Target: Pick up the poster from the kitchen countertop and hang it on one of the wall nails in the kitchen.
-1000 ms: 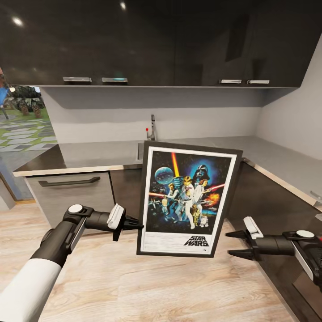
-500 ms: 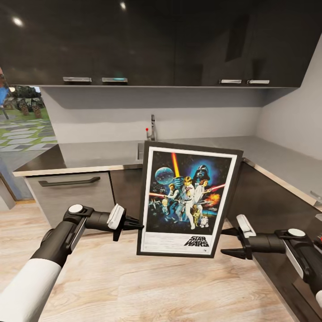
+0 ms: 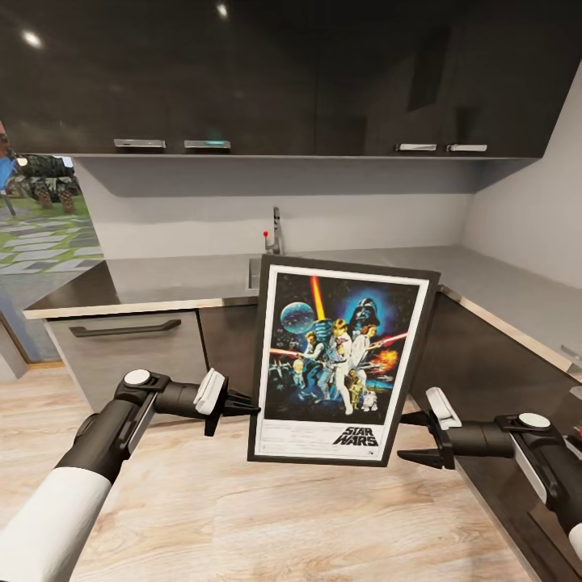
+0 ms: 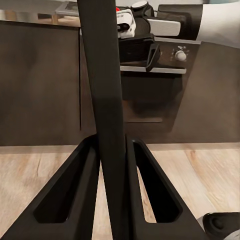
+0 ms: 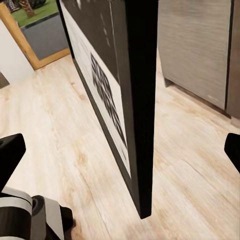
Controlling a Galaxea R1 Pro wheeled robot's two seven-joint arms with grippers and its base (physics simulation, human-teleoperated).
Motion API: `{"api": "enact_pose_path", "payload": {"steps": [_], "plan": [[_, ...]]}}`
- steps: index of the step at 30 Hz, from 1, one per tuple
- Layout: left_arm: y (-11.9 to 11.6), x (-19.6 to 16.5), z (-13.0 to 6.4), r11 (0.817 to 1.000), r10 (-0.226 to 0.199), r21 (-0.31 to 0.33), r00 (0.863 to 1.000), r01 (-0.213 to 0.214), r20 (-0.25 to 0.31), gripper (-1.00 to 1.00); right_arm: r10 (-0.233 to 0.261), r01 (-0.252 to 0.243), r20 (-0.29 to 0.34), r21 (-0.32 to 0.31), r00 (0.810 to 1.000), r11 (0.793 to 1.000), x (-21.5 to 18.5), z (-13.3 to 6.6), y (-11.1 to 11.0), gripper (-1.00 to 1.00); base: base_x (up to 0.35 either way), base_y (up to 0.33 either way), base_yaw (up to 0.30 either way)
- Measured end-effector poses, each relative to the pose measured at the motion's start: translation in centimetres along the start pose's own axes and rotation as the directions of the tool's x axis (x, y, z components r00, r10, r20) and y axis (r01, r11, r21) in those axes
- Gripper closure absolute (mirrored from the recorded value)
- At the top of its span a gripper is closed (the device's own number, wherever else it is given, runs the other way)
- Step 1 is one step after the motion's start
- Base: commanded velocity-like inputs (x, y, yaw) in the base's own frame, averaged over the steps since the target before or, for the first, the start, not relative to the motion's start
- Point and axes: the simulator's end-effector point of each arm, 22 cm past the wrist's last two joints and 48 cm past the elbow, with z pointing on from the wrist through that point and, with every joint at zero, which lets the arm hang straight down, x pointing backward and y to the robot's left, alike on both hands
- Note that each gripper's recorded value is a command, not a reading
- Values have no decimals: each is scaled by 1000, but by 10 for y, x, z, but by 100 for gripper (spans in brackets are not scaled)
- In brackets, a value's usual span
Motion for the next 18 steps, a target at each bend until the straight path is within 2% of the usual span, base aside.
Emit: {"api": "enact_pose_path", "payload": {"steps": [18], "plan": [[0, 0, 0, 1000, 0, -1, 1000, 0, 1, 100, 0, 0, 12, -15, 1000, 1000, -2, 10, 3, -100, 0, 0, 0]]}}
